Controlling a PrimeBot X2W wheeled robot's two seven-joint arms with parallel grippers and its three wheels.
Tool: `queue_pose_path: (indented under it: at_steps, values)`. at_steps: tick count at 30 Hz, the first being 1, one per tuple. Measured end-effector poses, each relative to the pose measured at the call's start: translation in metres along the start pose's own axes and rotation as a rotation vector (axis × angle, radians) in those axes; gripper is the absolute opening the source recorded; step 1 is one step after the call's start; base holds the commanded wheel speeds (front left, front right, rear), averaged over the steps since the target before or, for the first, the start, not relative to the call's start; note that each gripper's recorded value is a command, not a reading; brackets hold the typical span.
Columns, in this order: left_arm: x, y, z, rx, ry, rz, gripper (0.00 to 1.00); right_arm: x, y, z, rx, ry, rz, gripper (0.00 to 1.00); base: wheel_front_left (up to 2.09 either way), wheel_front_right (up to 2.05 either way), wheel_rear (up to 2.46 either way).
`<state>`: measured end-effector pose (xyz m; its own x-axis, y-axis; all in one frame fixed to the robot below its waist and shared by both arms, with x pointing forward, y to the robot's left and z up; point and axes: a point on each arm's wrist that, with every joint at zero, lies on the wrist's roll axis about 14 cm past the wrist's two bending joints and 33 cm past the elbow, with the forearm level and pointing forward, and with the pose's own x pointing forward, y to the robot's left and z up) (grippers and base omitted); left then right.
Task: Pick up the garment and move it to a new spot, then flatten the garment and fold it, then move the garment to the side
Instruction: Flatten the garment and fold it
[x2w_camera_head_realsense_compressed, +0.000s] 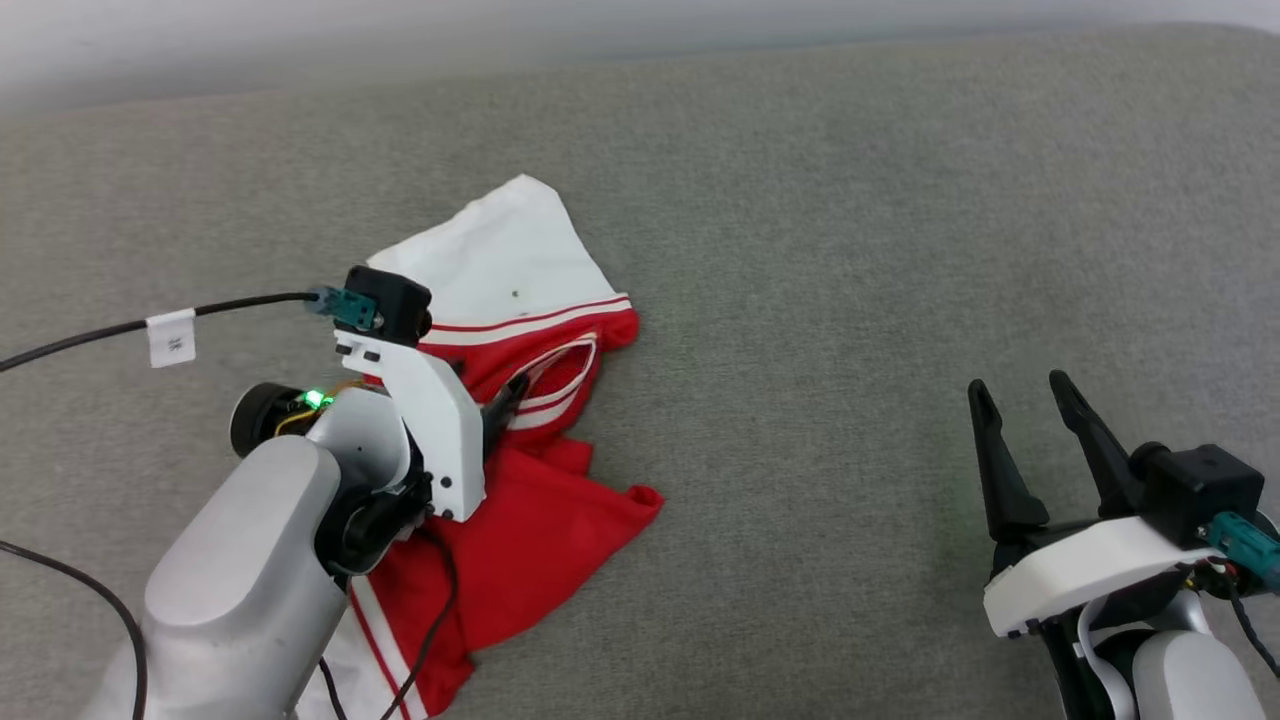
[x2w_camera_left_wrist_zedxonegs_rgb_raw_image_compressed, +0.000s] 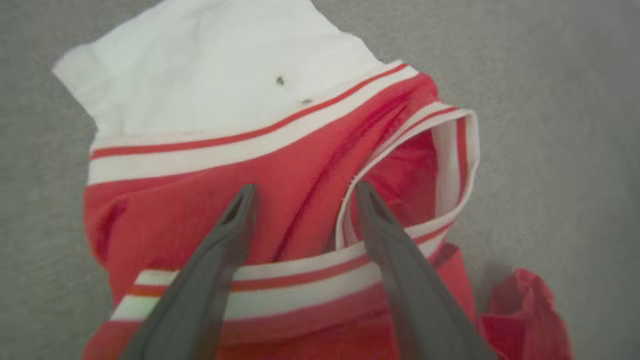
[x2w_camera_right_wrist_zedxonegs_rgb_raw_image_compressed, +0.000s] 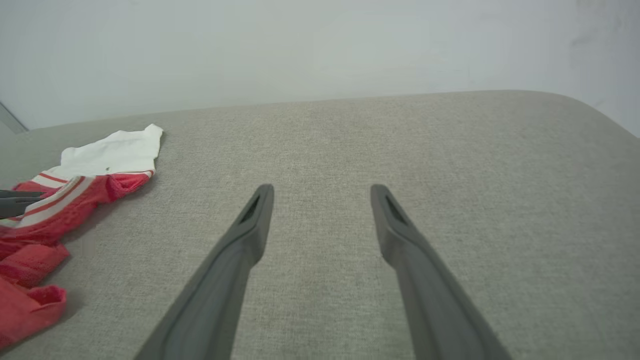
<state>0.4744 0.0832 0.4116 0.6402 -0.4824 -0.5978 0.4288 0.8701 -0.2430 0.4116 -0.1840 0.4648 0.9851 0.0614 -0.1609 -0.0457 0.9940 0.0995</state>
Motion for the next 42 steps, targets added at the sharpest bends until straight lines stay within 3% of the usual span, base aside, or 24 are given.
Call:
queue_pose_path:
  at_steps: [10, 12, 13, 20, 25, 28, 33, 38, 39, 40, 42]
  values:
    - [0.029, 0.003, -0.04, 0.042, 0.296, -0.022, 1.0, 0.002, -0.015, -0.014, 0.012, 0.022, -0.043, 1.0, 0.0, 0.0, 0.0]
    - [0.031, 0.003, -0.04, 0.061, 0.299, -0.021, 0.44, 0.001, -0.016, -0.016, 0.014, 0.029, -0.046, 1.0, 0.0, 0.0, 0.0]
    - [0.031, 0.002, -0.039, 0.064, 0.296, -0.02, 0.0, 0.001, -0.017, -0.017, 0.016, 0.029, -0.047, 1.0, 0.0, 0.0, 0.0]
    - [0.029, -0.01, -0.001, 0.167, 0.08, 0.01, 0.0, -0.001, -0.015, -0.009, 0.024, 0.005, -0.044, 1.0, 0.0, 0.0, 0.0]
    - [0.015, -0.059, 0.053, 0.237, -0.155, -0.069, 0.0, -0.005, -0.011, 0.004, 0.022, -0.032, -0.034, 1.0, 0.0, 0.0, 0.0]
    - [0.006, -0.103, 0.064, 0.276, -0.228, -0.172, 0.0, -0.007, -0.012, 0.013, 0.015, -0.051, -0.035, 1.0, 0.0, 0.0, 0.0]
    - [0.001, -0.171, 0.006, 0.337, -0.119, -0.368, 0.0, -0.01, -0.013, 0.018, 0.006, -0.059, -0.04, 1.0, 0.0, 0.0, 0.0]
    - [-0.002, -0.187, -0.068, 0.334, 0.063, -0.441, 0.0, -0.01, -0.016, 0.019, 0.004, -0.057, -0.048, 1.0, 0.0, 0.0, 0.0]
    - [-0.002, -0.188, -0.075, 0.332, 0.074, -0.445, 0.44, -0.01, -0.017, 0.019, 0.004, -0.057, -0.05, 1.0, 0.0, 0.0, 0.0]
    - [-0.003, -0.189, -0.077, 0.325, 0.067, -0.449, 1.0, -0.01, -0.017, 0.019, 0.003, -0.059, -0.051, 1.0, 0.0, 0.0, 0.0]
    - [-0.004, -0.189, -0.073, 0.322, 0.024, -0.449, 1.0, -0.01, -0.018, 0.019, 0.003, -0.058, -0.054, 1.0, 0.0, 0.0, 0.0]
